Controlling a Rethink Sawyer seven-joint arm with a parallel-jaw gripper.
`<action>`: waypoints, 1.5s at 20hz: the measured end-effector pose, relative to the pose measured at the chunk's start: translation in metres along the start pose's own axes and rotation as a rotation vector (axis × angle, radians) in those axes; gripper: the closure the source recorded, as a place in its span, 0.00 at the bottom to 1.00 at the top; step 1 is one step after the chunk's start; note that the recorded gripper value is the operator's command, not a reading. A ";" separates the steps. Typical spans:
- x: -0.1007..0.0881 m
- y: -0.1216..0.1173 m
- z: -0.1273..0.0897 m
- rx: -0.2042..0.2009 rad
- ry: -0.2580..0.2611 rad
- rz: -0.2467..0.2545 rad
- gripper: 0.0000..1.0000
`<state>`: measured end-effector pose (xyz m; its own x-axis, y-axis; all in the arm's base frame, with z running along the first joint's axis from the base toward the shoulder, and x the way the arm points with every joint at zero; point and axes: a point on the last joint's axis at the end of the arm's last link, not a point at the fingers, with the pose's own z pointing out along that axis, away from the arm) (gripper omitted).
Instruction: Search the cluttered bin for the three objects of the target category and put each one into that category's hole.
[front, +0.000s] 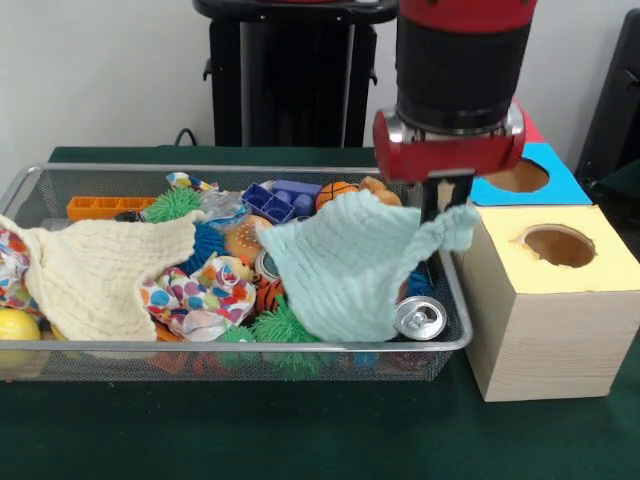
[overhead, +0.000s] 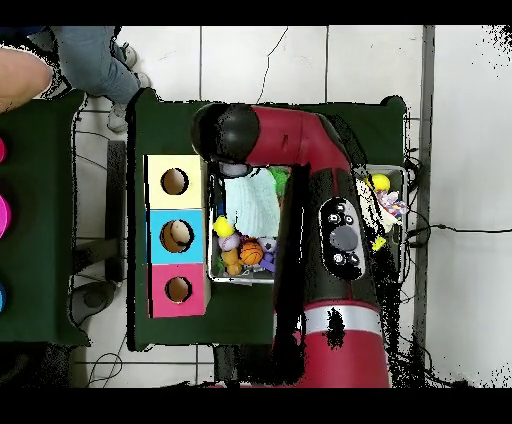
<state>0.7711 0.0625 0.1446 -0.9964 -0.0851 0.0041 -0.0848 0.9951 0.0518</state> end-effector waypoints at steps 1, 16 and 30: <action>-0.002 -0.003 -0.013 0.004 -0.014 0.005 1.00; 0.037 -0.069 -0.112 0.021 -0.070 0.118 1.00; 0.088 -0.123 -0.093 0.045 -0.005 0.184 1.00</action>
<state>0.6951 -0.0725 0.2317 -0.9951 0.0986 0.0046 0.0986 0.9951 0.0060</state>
